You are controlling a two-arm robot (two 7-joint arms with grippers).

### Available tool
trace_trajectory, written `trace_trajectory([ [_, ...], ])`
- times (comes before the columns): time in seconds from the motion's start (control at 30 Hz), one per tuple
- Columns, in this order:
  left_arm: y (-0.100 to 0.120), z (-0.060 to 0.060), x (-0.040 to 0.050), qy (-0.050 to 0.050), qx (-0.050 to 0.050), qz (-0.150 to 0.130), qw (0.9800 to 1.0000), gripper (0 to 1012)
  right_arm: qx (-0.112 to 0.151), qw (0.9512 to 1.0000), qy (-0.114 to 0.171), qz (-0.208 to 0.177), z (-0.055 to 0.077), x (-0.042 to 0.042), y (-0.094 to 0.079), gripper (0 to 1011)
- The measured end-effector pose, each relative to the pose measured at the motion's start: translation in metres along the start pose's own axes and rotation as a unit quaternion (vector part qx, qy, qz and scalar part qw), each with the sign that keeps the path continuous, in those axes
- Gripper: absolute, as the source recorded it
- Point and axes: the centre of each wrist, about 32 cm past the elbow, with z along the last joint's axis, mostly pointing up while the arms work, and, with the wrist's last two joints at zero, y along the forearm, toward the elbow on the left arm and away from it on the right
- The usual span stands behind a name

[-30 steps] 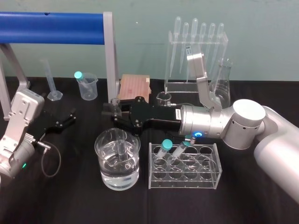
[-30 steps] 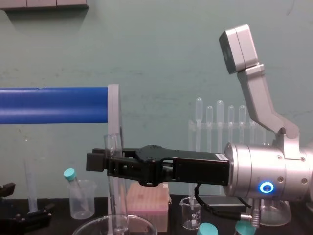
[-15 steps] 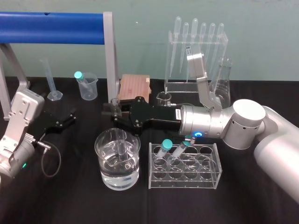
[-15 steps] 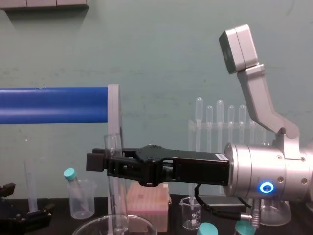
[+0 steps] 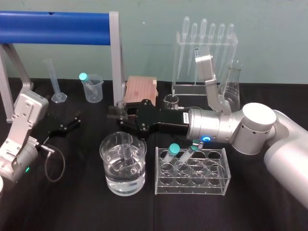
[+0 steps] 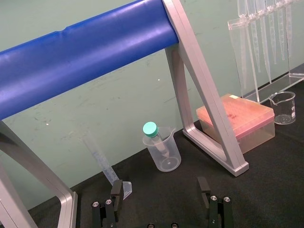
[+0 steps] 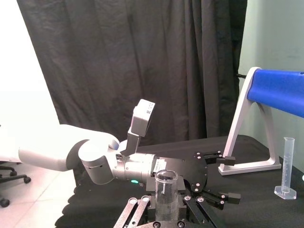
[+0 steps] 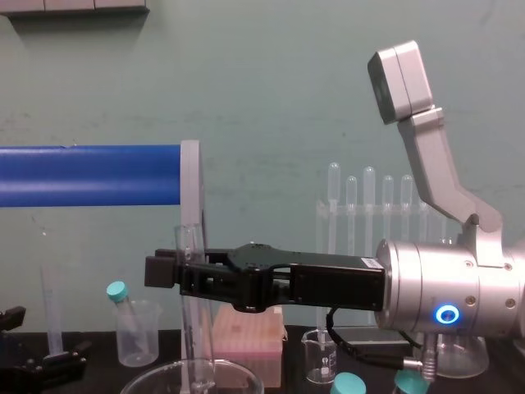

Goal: Hold the test tube with one hand and immerse one end into the beaker, then return it to the test tube rack.

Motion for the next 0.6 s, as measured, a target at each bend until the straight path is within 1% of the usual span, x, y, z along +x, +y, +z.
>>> trace_trajectory([
  [0.6, 0.0, 0.0, 0.0, 0.0, 0.0, 0.0, 1.0, 1000, 0.0, 1.0, 0.0, 0.0, 0.0, 0.0, 0.0, 242],
])
